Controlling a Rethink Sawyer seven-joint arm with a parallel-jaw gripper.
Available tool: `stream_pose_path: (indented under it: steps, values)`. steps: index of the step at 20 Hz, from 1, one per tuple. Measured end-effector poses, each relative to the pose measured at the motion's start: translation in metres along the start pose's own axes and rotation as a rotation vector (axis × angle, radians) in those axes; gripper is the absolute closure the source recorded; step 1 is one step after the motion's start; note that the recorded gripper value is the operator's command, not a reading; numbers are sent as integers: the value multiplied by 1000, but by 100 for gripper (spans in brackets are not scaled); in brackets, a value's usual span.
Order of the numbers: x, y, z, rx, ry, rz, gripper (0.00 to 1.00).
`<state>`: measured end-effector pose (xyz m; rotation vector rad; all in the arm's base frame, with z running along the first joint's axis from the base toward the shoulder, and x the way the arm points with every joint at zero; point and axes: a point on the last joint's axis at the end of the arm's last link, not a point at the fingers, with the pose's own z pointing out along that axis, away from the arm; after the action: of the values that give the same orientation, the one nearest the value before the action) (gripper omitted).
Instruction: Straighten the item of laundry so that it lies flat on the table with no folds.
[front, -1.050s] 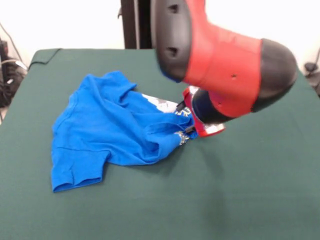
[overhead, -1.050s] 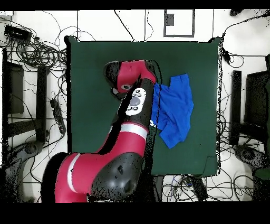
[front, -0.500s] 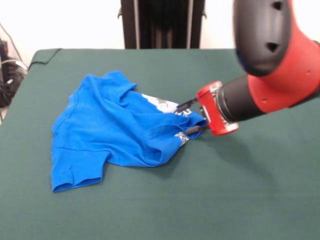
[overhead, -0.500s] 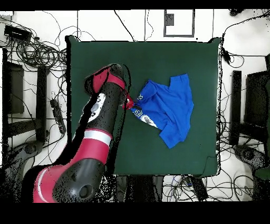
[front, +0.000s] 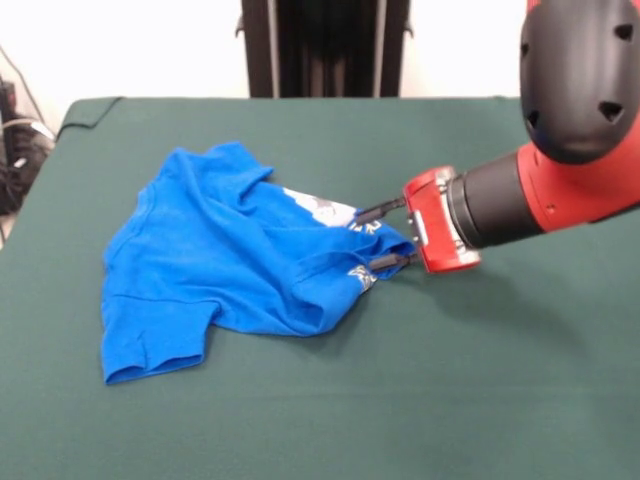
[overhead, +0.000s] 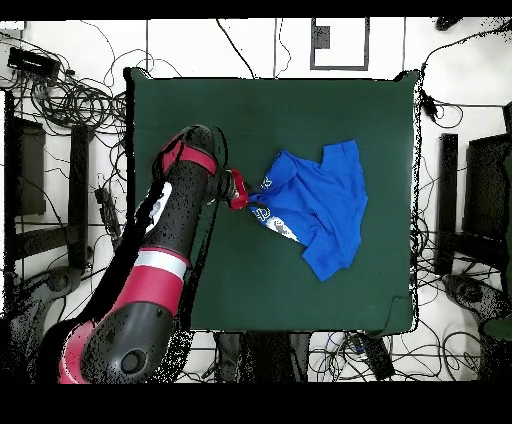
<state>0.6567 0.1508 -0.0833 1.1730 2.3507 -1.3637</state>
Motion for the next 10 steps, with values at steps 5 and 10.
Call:
stream_pose_path:
  steps: [5,10]
  values:
    - [2,1,0,6,-31,4,0]
    - [4,4,1,24,-65,-4,0]
